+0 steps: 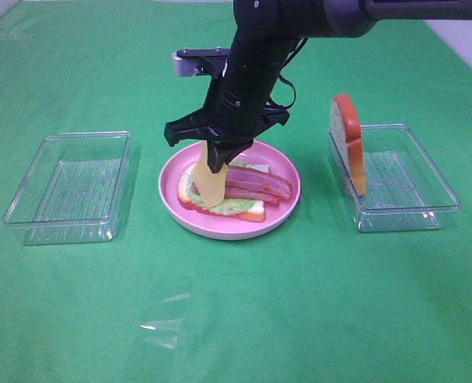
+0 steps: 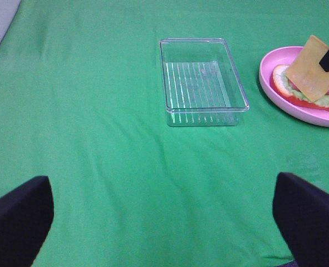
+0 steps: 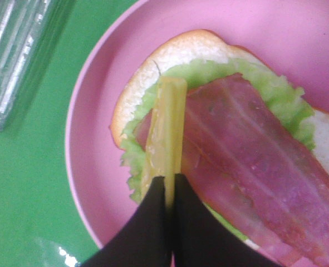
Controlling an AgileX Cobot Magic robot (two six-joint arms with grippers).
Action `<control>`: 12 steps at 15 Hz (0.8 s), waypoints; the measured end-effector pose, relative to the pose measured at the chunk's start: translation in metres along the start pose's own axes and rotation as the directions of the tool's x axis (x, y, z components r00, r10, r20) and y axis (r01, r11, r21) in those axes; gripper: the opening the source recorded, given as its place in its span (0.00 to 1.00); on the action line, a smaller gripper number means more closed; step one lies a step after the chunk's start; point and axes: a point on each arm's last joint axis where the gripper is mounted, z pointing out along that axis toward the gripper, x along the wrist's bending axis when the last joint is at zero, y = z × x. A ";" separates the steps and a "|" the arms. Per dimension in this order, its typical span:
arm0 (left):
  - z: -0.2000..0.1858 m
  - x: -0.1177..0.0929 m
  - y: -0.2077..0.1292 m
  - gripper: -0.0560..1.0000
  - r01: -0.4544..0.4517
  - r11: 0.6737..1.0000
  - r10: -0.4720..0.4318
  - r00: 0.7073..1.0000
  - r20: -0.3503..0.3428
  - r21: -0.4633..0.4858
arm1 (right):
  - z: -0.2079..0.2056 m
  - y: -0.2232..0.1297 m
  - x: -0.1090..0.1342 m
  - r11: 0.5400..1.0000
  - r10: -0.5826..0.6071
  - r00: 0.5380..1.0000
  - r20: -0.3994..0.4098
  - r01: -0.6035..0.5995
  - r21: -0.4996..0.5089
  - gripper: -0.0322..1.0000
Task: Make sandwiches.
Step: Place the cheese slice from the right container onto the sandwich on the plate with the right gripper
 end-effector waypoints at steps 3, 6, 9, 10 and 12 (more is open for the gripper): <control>0.000 0.000 0.000 0.99 0.000 1.000 0.000 1.000 0.000 0.000 | 0.002 0.000 -0.002 1.000 -0.013 1.000 0.022 0.013 0.004 0.06; 0.000 0.000 0.000 0.99 0.000 1.000 0.000 1.000 0.000 0.000 | 0.002 0.000 -0.002 1.000 -0.010 1.000 0.024 0.010 0.005 0.06; 0.000 0.000 0.000 0.99 0.000 1.000 0.000 1.000 0.000 0.000 | 0.002 0.000 -0.004 1.000 0.009 0.999 0.037 -0.009 0.005 0.10; 0.000 0.000 0.000 0.99 0.000 1.000 0.000 1.000 0.000 0.000 | 0.002 -0.001 -0.005 1.000 0.001 0.998 0.056 -0.001 0.009 0.22; 0.000 0.000 0.000 0.99 0.000 1.000 0.000 1.000 0.000 0.000 | 0.001 -0.002 -0.011 1.000 -0.003 0.993 0.115 0.000 0.025 0.49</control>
